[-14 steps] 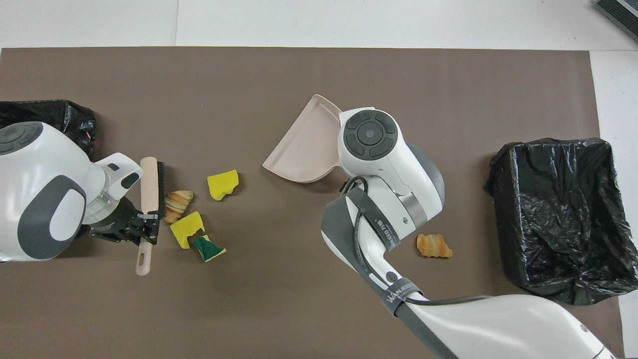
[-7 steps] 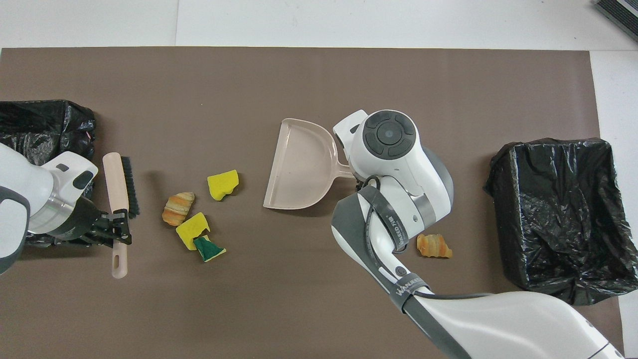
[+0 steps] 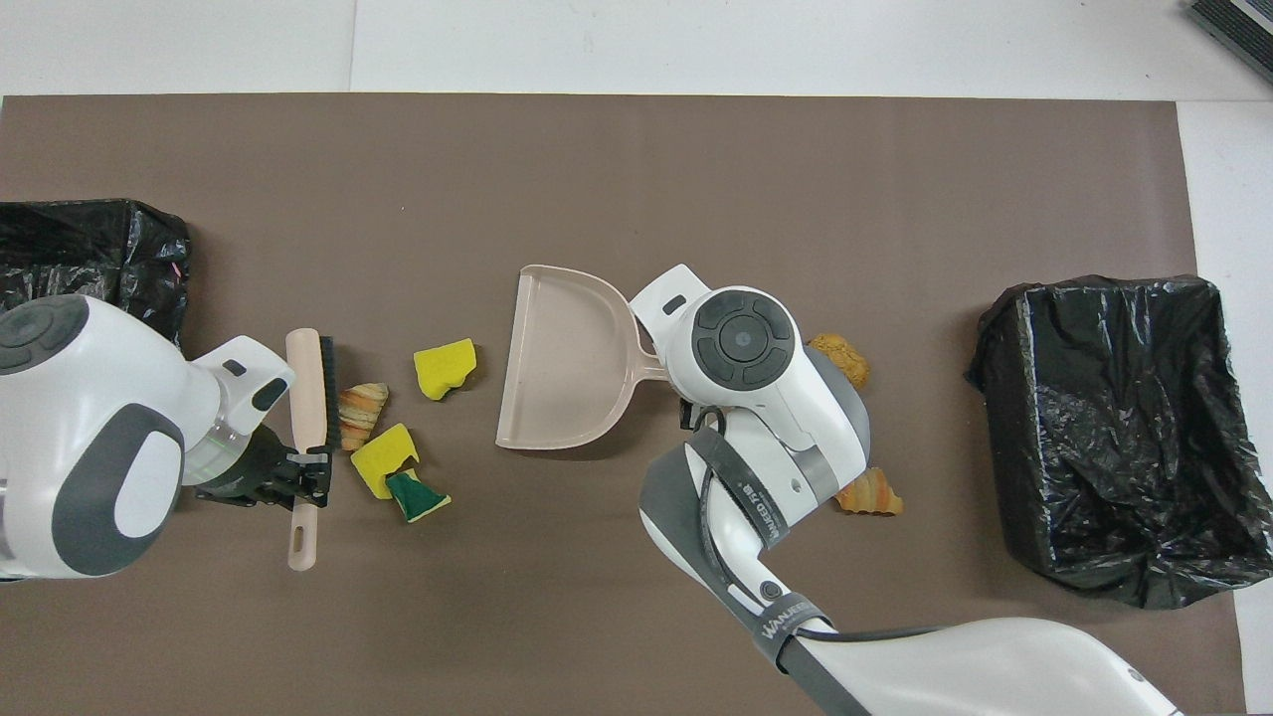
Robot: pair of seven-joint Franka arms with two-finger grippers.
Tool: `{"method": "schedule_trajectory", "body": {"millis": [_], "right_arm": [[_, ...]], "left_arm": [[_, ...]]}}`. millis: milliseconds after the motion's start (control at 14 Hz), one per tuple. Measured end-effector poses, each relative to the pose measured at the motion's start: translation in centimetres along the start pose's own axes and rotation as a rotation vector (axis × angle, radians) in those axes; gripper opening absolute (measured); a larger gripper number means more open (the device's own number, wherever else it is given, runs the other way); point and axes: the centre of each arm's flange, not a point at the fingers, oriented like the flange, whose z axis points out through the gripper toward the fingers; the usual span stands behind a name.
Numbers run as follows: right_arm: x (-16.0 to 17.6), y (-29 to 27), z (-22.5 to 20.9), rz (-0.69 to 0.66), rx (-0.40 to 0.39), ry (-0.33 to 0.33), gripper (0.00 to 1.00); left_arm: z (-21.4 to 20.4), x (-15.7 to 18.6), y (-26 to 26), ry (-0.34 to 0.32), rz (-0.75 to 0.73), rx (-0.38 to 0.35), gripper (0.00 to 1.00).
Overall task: Sweep and dump trash in bin
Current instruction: 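Sweep the sponge pieces with the left gripper's brush into the dustpan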
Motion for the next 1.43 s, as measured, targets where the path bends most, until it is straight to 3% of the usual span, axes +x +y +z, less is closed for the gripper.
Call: {"method": "schedule_trajectory", "body": {"millis": [286,572,787,1002,1216,1431], "right_arm": [[0.8,-0.8,0.2,-0.027,0.002,0.001,0.32],[0.9,-1.1,1.3,-0.064,0.019,-0.01,0.32],[0.9,-1.1,1.3,-0.074,0.017,-0.009,0.32],[1.0,-1.2,1.3,-0.09,0.017,-0.009,0.32],[0.6,-1.0,1.1,-0.131,0.024,-0.018,0.32],[-1.0,-0.5,-0.8,-0.15,0.027,-0.076,0.32]], "left_arm": [[1.8,-1.5,4.6,-0.009,0.054,0.028,0.26],[3.0,-3.8,12.1,0.025,0.082,-0.04,0.26],[2.7,-4.3,14.4,0.043,0.095,-0.053,0.26],[-1.2,-4.1,14.3,0.037,0.095,-0.071,0.26],[-6.6,-3.7,10.6,0.008,0.051,-0.091,0.26],[-7.0,-1.8,5.2,0.004,0.02,-0.105,0.26]]}}
